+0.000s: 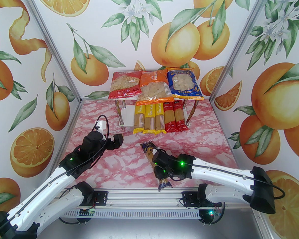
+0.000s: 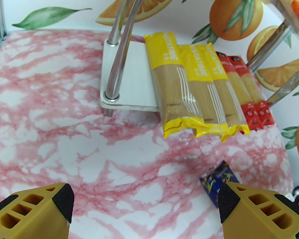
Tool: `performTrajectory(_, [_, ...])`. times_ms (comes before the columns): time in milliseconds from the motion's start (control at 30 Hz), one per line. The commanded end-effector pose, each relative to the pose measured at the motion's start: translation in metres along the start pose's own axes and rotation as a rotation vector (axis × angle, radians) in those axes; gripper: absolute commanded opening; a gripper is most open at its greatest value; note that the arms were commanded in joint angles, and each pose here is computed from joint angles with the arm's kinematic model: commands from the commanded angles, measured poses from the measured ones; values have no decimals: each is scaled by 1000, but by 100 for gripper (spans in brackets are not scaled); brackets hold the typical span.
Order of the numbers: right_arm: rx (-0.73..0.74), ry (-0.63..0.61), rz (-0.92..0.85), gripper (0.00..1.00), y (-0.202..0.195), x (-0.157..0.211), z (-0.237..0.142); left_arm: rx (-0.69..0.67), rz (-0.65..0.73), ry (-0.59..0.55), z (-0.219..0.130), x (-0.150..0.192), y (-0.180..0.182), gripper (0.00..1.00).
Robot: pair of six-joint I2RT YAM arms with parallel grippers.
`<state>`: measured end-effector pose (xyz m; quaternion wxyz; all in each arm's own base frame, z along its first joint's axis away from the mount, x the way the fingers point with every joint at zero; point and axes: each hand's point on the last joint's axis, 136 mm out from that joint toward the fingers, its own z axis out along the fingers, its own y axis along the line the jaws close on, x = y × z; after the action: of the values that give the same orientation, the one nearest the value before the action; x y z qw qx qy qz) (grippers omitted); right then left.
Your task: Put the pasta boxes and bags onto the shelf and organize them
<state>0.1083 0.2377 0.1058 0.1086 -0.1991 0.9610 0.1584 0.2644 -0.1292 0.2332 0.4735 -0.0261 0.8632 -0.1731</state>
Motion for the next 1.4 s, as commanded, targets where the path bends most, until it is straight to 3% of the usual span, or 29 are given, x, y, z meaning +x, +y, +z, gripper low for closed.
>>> performTrajectory(0, [-138,-17,-102,0,35,-5,-30,0,9,-22,-7,-16,-3,100])
performTrajectory(167, [-194,7,-158,0,51,-1,-41,-10,18,-32,-12,-27,-3,100])
performTrajectory(333, [-245,-75,-171,0,73,-27,-53,-17,14,-53,-21,-35,0,100])
performTrajectory(533, [-317,-288,-95,0,106,-96,-73,-28,11,-72,-31,-41,5,100])
performTrajectory(700, [-321,-433,51,0,102,-158,-86,-31,24,-80,-40,-48,6,100])
performTrajectory(800, [-316,-457,91,0,96,-174,-87,-33,24,-88,-44,-50,6,100])
performTrajectory(900, [-302,-505,161,0,87,-218,-86,-35,20,-117,-56,-55,10,100])
performTrajectory(1167, [-276,-604,214,0,85,-292,-77,-49,33,-135,-74,-59,15,100])
performTrajectory(1367, [-235,-621,222,0,84,-326,-53,-78,44,-157,-86,-61,24,100])
